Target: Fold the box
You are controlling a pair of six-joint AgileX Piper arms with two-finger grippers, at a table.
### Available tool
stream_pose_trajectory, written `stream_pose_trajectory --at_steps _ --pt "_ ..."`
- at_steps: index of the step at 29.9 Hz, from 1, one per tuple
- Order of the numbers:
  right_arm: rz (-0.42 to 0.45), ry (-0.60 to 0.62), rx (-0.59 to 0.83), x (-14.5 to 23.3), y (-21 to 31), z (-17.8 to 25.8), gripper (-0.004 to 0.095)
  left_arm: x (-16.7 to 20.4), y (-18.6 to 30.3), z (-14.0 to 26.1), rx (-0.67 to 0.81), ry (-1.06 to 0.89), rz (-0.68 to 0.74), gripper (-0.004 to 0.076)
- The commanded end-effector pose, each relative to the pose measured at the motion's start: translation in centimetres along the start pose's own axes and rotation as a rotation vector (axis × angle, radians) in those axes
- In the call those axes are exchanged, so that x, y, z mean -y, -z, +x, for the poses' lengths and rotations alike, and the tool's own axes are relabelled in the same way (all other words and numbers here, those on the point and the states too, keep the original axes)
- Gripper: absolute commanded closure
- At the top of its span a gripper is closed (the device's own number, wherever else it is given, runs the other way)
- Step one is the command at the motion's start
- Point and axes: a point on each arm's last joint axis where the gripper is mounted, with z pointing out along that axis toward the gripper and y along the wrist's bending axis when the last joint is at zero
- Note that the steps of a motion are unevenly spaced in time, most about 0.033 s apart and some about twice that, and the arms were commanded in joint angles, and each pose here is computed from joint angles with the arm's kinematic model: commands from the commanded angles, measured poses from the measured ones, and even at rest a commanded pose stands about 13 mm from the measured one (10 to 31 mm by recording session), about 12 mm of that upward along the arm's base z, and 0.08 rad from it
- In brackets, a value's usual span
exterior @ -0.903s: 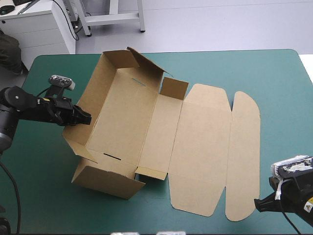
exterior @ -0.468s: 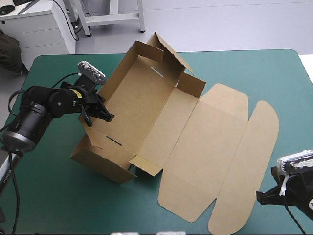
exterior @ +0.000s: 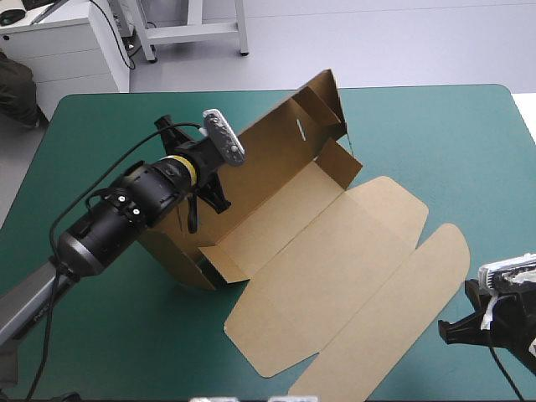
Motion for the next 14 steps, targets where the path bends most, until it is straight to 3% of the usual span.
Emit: stream_pose_trajectory --at_steps 1,7,14 --pt "0.015 -0.022 0.089 0.1 0.6 -1.3 0.0928 -0.2 2.1 -2.9 0.171 -0.100 -0.101 0.0731" --pt "0.015 -0.024 0.091 0.1 0.6 -1.3 0.0928 2.7 2.3 -4.0 0.229 -0.271 -0.130 0.0731" --pt "0.014 -0.043 0.092 0.1 0.6 -1.3 0.0928 4.8 1.7 -1.6 0.218 -0.387 -0.185 0.0731"
